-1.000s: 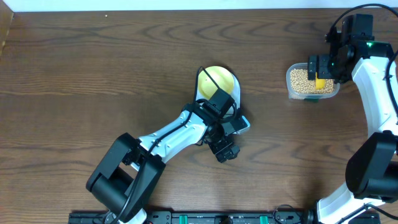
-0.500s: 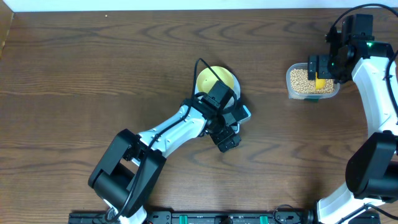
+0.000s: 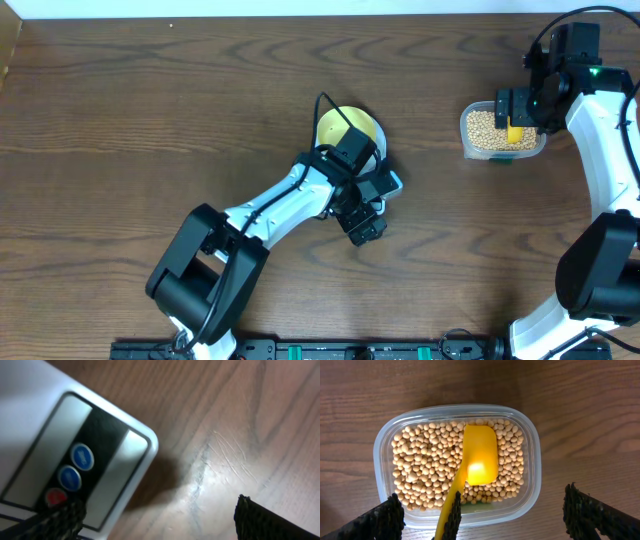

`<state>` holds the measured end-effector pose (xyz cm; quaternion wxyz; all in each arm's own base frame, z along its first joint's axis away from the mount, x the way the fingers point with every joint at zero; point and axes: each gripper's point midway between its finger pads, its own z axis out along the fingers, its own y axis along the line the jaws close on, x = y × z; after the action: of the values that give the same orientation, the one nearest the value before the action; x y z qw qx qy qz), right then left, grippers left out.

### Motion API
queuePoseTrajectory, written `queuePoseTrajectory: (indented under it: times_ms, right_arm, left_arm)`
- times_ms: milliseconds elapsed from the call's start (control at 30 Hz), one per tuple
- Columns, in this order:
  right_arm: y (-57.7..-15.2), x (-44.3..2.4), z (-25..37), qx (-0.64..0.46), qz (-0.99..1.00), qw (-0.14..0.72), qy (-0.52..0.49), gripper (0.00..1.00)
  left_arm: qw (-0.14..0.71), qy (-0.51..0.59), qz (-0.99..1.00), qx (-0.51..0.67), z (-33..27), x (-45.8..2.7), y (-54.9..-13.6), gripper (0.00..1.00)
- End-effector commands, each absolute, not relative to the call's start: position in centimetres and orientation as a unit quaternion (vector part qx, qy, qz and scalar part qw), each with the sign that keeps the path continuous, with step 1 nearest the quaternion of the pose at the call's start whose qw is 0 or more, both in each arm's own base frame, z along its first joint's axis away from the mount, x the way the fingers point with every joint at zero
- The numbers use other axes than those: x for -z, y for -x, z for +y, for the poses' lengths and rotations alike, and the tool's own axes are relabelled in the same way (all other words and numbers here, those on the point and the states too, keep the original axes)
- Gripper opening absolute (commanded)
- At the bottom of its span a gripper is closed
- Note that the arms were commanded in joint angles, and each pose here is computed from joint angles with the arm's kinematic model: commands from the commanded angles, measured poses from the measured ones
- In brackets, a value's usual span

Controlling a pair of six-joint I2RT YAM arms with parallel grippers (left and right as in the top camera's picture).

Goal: Scoop item into bowl and weigh 50g on scale

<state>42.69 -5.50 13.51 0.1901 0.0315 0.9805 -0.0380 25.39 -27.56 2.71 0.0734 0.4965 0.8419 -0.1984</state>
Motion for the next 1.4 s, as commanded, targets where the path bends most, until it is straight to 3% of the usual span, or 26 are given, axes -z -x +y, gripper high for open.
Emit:
queuePoseTrajectory:
  times_ms: [0,300,1367]
  right_arm:
    - [-42.6,-13.3,-5.9,0.042,0.981,0.187,-0.038,0.99]
    - [-42.6,-13.3,-5.9,0.042,0.981,0.187,-0.038,0.99]
    - [-42.6,-13.3,-5.9,0.042,0.981,0.187,-0.038,0.99]
  left_arm:
    - [0.034,-0.491,0.844,0.213,-27.4,-2.0,-24.4,0.98]
    - [0.014,-0.492,0.844,0.210,-27.4,0.3,-24.4,0.98]
    - [0.000,-0.493,0.860,0.133,-25.3,1.9,-25.9,0.98]
